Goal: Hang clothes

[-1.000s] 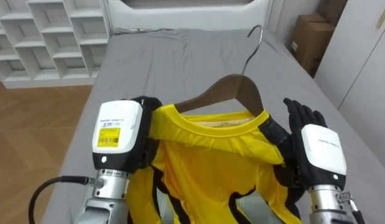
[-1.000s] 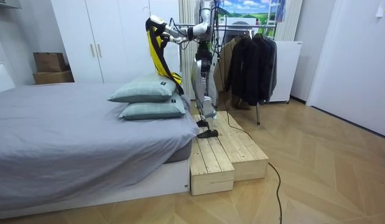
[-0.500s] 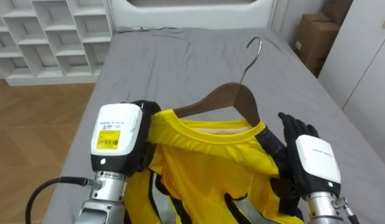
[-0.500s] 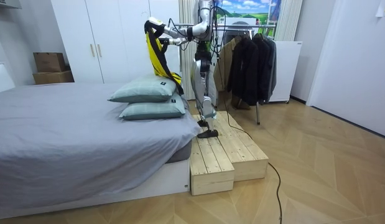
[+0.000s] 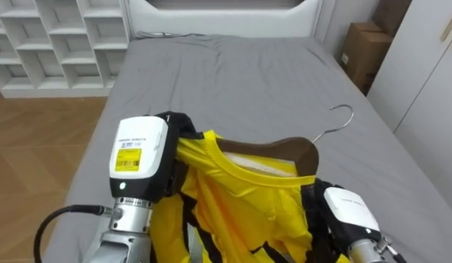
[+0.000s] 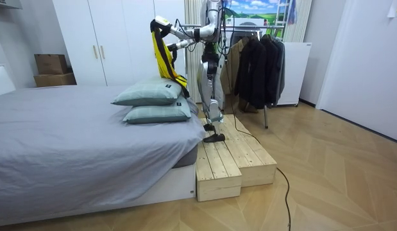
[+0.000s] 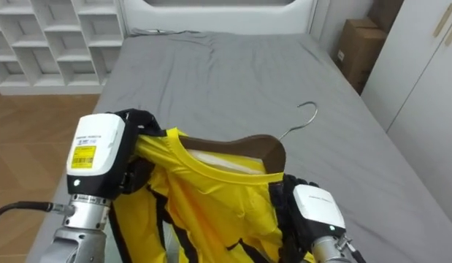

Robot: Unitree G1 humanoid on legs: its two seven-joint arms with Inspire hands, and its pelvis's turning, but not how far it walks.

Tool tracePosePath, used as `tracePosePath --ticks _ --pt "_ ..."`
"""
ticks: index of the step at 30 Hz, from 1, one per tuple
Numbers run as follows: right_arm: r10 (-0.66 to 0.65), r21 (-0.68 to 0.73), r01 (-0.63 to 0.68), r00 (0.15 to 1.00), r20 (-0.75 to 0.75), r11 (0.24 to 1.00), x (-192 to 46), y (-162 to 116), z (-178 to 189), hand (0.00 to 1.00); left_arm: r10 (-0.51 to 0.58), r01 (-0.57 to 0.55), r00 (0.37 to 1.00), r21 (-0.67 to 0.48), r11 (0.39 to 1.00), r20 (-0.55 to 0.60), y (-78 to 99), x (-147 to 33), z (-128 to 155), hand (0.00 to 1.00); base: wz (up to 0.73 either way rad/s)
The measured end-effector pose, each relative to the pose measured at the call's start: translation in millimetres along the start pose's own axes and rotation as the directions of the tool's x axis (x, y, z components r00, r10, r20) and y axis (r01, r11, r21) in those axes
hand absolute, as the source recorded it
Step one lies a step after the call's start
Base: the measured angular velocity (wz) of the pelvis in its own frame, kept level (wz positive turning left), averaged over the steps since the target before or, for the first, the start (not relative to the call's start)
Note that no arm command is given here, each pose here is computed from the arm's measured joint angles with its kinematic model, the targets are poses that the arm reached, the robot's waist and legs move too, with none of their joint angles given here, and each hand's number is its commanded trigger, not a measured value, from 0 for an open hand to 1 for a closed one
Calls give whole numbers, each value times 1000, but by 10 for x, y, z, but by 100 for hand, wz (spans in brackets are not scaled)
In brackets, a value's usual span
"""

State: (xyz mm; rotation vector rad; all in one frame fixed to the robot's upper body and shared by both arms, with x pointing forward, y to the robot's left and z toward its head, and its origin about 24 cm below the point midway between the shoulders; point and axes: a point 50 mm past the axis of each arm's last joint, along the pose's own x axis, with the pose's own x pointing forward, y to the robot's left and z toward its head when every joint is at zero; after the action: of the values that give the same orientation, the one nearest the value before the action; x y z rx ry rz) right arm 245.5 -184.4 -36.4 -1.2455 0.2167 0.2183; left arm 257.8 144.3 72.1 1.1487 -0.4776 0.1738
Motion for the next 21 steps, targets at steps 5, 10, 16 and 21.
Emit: tracePosePath --ticks 5,10,16,21 --pt "20 -47 -19 999 29 999 0 11 29 0 15 -15 1000 -47 999 14 8 14 35 100 0" --pt "25 -46 -23 999 46 999 0 16 48 0 12 -11 1000 -59 998 23 -7 10 66 100 0" --pt "23 -44 -21 999 46 999 1 13 46 100 14 -11 999 -89 996 29 -12 9 88 100 0" --pt "19 -38 -17 999 40 999 3 6 42 100 17 -14 1000 -96 995 26 -15 10 98 100 0"
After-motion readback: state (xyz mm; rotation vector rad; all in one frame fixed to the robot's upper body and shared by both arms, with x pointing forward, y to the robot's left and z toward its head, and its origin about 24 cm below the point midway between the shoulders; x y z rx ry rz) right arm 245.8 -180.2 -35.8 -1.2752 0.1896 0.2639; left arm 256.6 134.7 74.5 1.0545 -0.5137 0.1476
